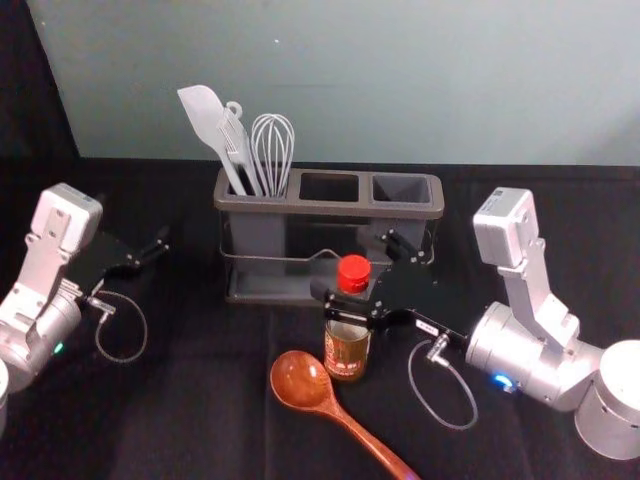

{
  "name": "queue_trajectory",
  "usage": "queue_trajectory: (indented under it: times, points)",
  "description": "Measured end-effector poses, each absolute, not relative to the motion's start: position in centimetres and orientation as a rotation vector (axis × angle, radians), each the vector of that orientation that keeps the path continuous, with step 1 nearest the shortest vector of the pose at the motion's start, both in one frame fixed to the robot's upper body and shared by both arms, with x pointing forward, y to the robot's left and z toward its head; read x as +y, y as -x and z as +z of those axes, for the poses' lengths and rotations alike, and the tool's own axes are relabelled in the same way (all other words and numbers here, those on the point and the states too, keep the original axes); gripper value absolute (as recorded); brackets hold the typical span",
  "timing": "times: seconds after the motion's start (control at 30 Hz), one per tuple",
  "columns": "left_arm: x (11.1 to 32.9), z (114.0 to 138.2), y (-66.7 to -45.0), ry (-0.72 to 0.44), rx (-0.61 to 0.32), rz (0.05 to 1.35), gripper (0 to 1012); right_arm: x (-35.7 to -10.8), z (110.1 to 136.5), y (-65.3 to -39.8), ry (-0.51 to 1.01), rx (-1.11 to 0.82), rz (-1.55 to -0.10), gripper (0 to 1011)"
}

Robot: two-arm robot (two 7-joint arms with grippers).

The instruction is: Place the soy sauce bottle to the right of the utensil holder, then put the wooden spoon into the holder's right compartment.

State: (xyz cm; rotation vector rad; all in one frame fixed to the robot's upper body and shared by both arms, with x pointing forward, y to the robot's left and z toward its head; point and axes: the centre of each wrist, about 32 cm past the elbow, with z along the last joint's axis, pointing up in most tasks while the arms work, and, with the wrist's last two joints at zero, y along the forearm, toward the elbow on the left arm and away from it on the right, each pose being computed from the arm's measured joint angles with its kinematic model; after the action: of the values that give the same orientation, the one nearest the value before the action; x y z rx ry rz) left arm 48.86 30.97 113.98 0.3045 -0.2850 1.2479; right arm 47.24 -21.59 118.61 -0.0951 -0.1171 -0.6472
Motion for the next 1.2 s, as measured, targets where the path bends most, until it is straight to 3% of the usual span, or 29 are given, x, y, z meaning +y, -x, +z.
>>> queue_trajectory:
  times: [0.57,0.93,1.13,1.2]
  points:
    - [30.97,113.98,-48.86,-0.304,-0.285,1.248,1005,-21.63,118.64,-47.24,0.095,-0.117,-0.647,966]
    - [30.97,113.98,-48.86,-0.304,-0.285,1.248,1005,-21.64,118.66,-47.21,0.094,-0.118,-0.647,650]
    - [30.97,113.98,-48.86,-0.304,-0.285,1.248,1005,-21.65,118.67,-47.21,0.094,-0.119,-0.648,420]
    - [30.97,113.98,-48.86,-0.304,-0.285,1.248,1005,-21.65,118.67,-47.21,0.094,-0.119,-0.648,393]
